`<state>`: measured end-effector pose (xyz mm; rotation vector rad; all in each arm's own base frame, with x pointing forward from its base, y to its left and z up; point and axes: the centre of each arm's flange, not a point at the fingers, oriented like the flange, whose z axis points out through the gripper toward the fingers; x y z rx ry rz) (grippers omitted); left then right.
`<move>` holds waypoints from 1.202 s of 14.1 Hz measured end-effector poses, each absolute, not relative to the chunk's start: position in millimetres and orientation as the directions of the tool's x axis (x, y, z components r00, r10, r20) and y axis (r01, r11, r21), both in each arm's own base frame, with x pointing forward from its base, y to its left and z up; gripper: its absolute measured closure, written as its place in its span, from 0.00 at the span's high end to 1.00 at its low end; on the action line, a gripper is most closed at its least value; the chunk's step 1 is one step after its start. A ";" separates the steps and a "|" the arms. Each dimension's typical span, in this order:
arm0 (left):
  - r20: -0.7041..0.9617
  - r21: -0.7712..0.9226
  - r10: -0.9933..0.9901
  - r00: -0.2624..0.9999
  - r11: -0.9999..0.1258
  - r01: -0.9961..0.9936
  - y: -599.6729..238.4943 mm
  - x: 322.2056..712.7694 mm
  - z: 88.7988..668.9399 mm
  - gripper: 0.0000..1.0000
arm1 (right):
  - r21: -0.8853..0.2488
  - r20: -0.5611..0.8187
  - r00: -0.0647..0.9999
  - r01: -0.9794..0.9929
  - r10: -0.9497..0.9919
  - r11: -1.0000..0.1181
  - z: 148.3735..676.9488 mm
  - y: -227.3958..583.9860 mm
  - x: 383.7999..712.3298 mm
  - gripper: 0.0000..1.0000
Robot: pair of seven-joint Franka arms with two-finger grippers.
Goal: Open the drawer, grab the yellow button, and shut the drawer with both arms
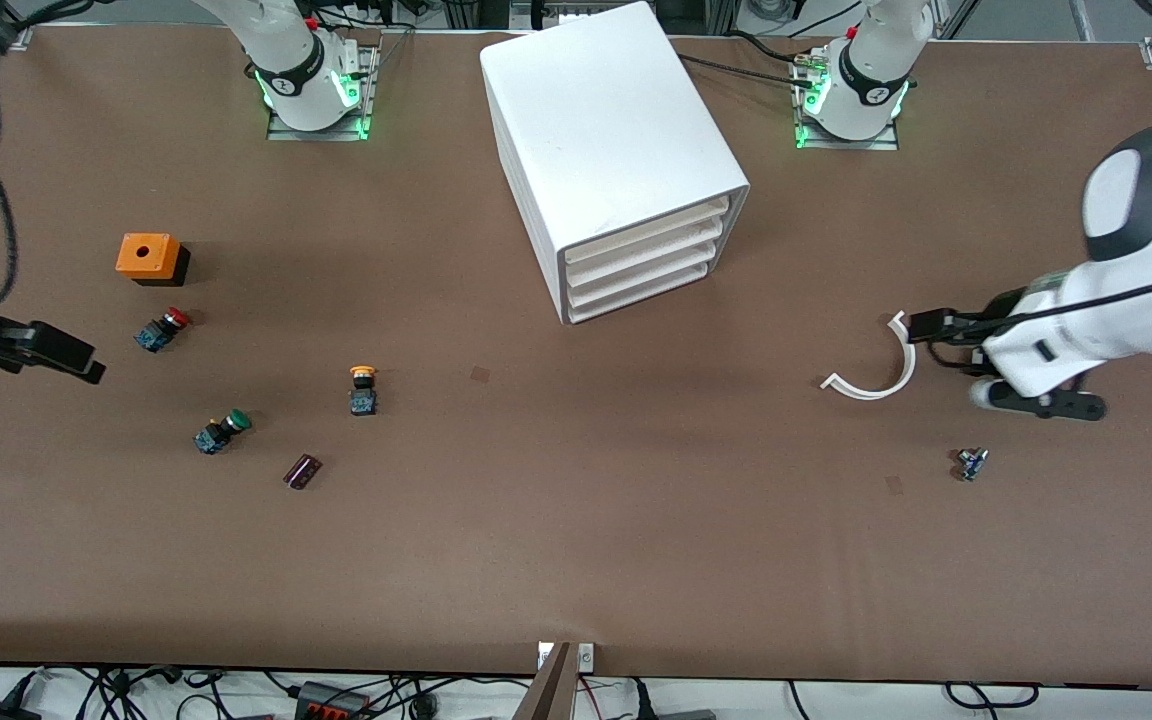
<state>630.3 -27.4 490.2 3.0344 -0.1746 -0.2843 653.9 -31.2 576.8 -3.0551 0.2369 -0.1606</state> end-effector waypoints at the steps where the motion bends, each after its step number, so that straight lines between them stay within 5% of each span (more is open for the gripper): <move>1: -0.160 0.076 -0.129 0.979 -0.990 -0.118 -12.1 626.2 506.1 1.00 | -0.080 0.095 0.982 -0.159 -0.166 -0.984 581.1 -42.3 649.4 1.00; 7: 0.003 0.019 -0.083 0.997 -0.996 -0.083 24.0 594.0 577.0 1.00 | -0.025 0.072 0.993 -0.091 -0.093 -0.996 581.7 -56.2 630.8 1.00; 17: 0.015 0.023 -0.067 0.998 -0.997 -0.067 33.0 551.8 578.6 1.00 | -0.010 -0.002 0.996 -0.088 -0.088 -0.996 563.5 -59.8 602.1 1.00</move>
